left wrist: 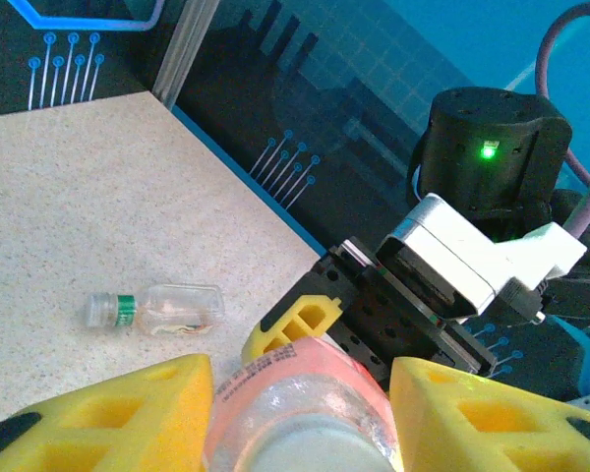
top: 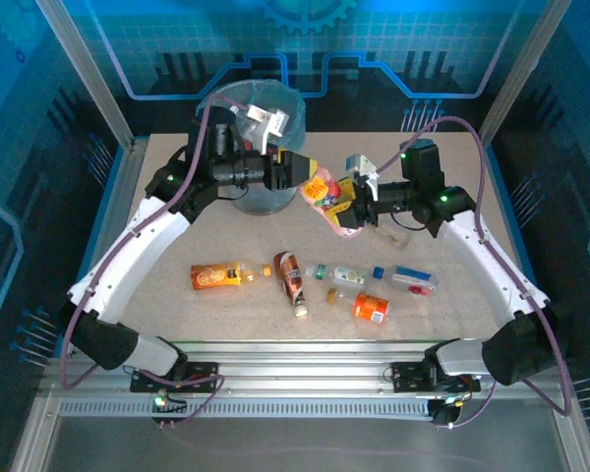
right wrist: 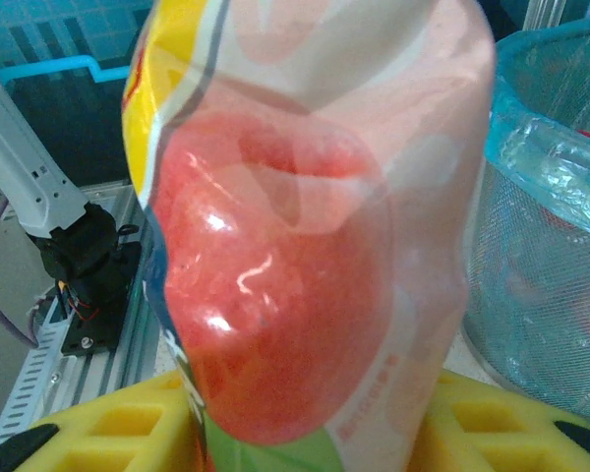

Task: Put the plastic bottles in the bin

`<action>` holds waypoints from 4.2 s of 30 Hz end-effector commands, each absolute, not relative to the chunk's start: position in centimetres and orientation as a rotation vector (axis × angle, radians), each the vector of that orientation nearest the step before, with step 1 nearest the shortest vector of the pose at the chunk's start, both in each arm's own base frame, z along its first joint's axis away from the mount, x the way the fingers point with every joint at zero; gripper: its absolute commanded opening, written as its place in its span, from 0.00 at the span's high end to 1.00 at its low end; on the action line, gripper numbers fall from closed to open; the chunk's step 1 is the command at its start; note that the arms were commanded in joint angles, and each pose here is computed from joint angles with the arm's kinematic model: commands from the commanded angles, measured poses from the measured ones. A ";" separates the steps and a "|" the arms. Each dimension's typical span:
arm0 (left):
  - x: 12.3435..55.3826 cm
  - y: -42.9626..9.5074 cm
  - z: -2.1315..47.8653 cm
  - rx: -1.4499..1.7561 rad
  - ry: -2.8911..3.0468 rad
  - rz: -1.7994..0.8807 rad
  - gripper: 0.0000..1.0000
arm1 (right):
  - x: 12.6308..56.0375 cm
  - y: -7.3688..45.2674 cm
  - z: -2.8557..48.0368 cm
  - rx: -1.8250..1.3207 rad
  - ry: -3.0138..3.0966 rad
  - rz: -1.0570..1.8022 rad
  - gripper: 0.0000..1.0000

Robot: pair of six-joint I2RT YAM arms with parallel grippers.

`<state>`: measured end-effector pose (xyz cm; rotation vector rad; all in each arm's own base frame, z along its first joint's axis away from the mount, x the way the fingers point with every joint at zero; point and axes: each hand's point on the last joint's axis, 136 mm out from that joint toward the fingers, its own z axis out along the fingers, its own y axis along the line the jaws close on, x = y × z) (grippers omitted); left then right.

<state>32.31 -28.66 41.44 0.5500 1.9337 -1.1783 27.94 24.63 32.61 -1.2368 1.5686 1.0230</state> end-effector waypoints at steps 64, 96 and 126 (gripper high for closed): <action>52.6 -10.8 34.3 0.221 2.262 -0.037 1.00 | 36.3 27.6 33.4 -1.153 1.704 0.525 0.08; 55.9 -11.3 18.7 0.325 2.408 -0.085 1.00 | 36.5 28.5 30.7 -1.210 1.761 0.507 0.08; 54.7 -17.1 30.9 0.248 2.174 -0.612 0.49 | 34.1 28.8 35.6 -1.163 1.652 0.569 0.10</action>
